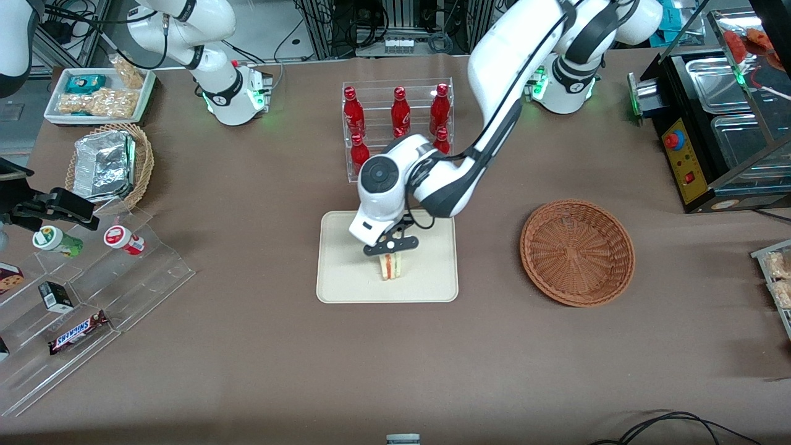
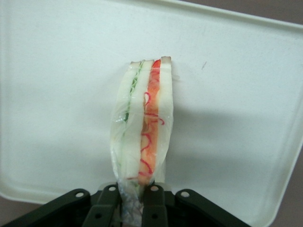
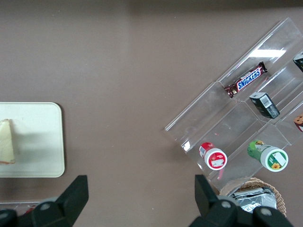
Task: Place sandwich from basket to tray
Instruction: 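Lower the sandwich onto the tray, open the left gripper, and withdraw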
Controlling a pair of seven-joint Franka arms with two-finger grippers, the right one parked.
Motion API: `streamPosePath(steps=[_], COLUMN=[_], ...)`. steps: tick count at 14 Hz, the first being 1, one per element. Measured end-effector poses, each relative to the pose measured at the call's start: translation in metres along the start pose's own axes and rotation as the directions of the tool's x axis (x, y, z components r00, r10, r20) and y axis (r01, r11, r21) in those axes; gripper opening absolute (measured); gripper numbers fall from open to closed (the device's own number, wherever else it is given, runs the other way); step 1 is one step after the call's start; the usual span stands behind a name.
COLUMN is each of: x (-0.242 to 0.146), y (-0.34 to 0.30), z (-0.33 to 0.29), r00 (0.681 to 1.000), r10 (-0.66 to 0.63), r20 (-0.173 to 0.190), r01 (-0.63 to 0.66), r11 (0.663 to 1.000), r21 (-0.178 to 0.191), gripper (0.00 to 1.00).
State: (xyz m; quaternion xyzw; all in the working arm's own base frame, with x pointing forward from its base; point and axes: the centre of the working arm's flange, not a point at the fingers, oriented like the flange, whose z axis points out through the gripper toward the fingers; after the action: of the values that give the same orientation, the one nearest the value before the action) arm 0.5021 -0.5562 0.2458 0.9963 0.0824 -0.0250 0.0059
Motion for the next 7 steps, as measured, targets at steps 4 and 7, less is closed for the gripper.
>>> streamPosePath(steps=[4, 7], x=[0.017, 0.044], y=[-0.002, -0.023], z=[-0.014, -0.094], r00=[0.995, 0.993], r10=[0.041, -0.015], r20=[-0.096, -0.12], r01=[-0.037, 0.022], r11=[0.998, 0.998], r21=[0.051, 0.057], gripper=[0.55, 0.88])
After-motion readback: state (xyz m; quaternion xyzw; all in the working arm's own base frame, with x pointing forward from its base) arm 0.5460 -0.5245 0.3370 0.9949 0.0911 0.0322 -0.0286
